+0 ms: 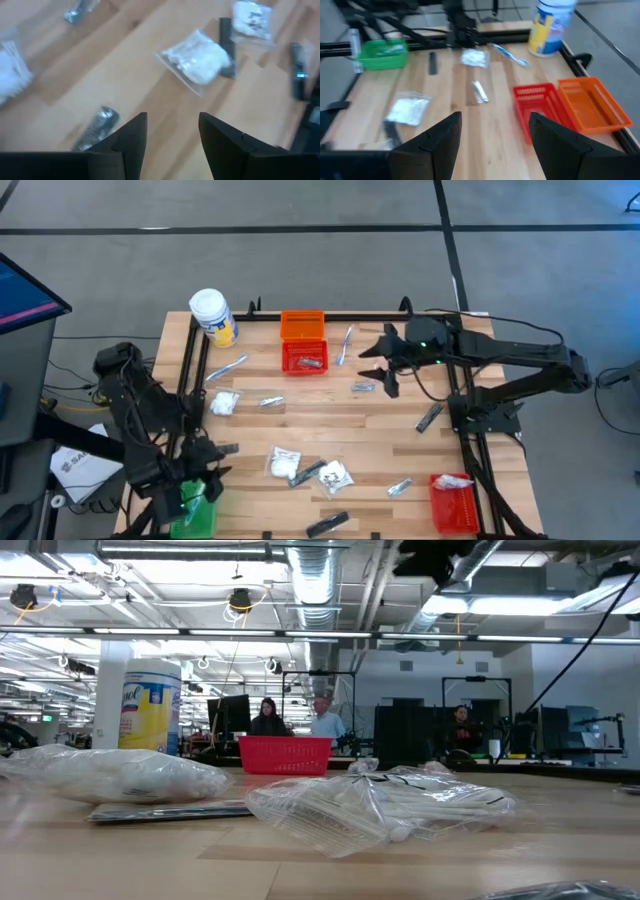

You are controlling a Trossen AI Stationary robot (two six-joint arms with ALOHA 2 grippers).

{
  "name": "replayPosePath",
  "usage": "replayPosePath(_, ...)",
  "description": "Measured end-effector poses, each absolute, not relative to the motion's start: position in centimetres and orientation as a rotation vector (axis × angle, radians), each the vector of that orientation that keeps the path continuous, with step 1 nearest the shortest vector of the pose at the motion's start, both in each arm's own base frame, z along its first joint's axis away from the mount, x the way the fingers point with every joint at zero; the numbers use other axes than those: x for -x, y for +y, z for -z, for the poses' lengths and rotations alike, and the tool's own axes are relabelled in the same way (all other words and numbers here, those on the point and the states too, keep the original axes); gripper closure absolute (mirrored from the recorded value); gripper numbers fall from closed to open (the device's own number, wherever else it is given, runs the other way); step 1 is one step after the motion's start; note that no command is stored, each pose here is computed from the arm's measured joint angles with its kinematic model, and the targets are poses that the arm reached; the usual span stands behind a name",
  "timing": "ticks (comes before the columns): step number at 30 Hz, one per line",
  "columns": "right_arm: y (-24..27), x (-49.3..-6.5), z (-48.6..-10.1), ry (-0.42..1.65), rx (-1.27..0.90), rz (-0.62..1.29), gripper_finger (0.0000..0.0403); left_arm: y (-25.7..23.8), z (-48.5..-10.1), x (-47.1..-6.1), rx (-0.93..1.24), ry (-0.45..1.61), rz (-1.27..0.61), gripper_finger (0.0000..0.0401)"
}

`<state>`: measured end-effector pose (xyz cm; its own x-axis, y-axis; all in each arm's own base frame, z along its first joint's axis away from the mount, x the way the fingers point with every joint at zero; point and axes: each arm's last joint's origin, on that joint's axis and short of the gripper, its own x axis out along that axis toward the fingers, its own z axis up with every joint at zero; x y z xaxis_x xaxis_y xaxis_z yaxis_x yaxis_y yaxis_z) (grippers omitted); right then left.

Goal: Pick & Place Travel size toiletries
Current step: Put the comb into the orange basket

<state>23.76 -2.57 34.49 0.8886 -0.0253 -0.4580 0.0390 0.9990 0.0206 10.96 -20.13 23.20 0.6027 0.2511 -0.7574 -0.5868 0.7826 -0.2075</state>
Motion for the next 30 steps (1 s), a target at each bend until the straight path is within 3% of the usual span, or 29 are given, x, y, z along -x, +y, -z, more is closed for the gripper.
replayPosePath(9, 0.3, -22.3, -35.6, 0.438, 0.014, -0.068, 0.0178, -18.3, -22.9, -14.8, 0.342, 0.742, -0.529, 0.0234)
replayPosePath(20, 0.3, -21.7, -33.7, 0.569, -0.141, 0.056, 0.0178, -17.1, -24.0, -20.8, 0.165, 0.607, -0.399, 0.0252)
replayPosePath(30, -1.8, -17.7, -33.0, 0.465, -0.179, 0.161, 0.0178, -16.8, -22.5, -23.4, 0.059, 0.579, -0.447, 0.0252)
